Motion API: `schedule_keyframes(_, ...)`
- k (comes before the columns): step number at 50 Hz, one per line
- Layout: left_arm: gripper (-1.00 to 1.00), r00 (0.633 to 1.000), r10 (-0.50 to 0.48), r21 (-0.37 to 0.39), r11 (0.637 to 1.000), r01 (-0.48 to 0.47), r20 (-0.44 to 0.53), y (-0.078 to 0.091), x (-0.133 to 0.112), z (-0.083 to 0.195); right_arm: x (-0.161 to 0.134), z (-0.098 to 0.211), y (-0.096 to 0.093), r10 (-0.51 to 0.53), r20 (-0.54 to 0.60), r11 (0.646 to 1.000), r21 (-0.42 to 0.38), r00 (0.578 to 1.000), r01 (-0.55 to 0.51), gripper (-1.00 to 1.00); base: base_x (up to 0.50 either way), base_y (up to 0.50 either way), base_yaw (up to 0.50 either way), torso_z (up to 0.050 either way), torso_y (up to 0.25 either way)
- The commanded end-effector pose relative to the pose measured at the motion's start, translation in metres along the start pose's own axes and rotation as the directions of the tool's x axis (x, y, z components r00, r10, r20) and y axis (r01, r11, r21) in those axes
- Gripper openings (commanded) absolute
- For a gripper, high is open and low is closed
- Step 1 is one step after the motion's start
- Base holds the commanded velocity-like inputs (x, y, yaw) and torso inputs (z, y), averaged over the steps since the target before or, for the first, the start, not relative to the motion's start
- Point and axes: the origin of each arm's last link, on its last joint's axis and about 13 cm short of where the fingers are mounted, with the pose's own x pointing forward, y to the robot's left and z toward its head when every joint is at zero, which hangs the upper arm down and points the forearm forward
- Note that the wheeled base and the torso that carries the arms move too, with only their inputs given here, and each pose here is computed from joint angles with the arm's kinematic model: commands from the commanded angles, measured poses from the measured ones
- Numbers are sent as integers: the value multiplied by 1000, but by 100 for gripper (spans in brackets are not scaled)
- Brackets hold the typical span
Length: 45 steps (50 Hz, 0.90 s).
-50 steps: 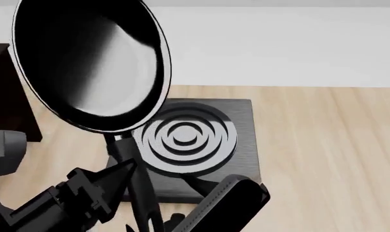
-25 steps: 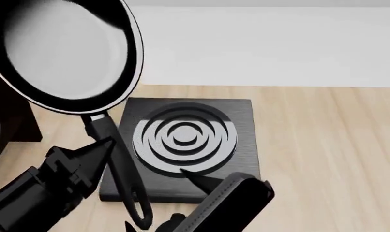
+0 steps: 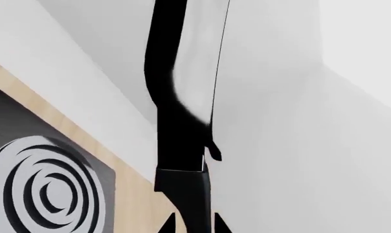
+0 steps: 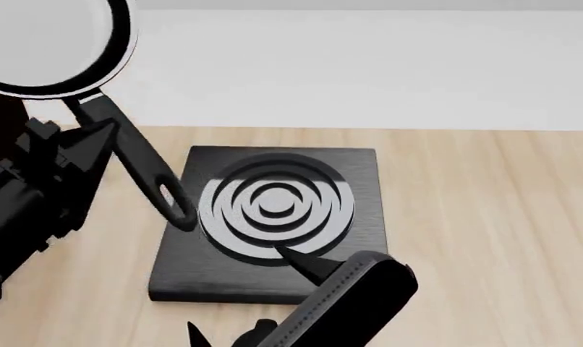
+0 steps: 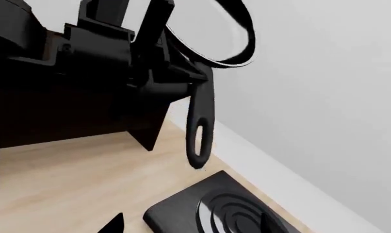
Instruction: Put the frying pan on the cabinet shelf.
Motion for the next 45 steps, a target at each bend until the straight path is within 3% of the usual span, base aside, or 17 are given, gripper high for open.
schedule_keyframes(1,-100,991,-91,-124,987,103,97,-6,13,32,0,-1,0,0,3,1000,7,1000,0,100,0,0,0,0,0)
schedule_keyframes(12,-100,980,-98,-229,964,136,172,-1,12,51,2,-2,1,5,3,1000,13,1000,-5,100,0,0,0,1,2)
schedule_keyframes(14,-100,980,-100,-217,966,137,174,0,12,52,2,-2,1,8,2,1000,15,1000,-8,100,0,0,0,0,0)
schedule_keyframes(45,-100,930,17,-393,909,139,368,44,-18,91,4,-7,2,8,-12,1000,27,1000,-8,100,0,0,0,0,2)
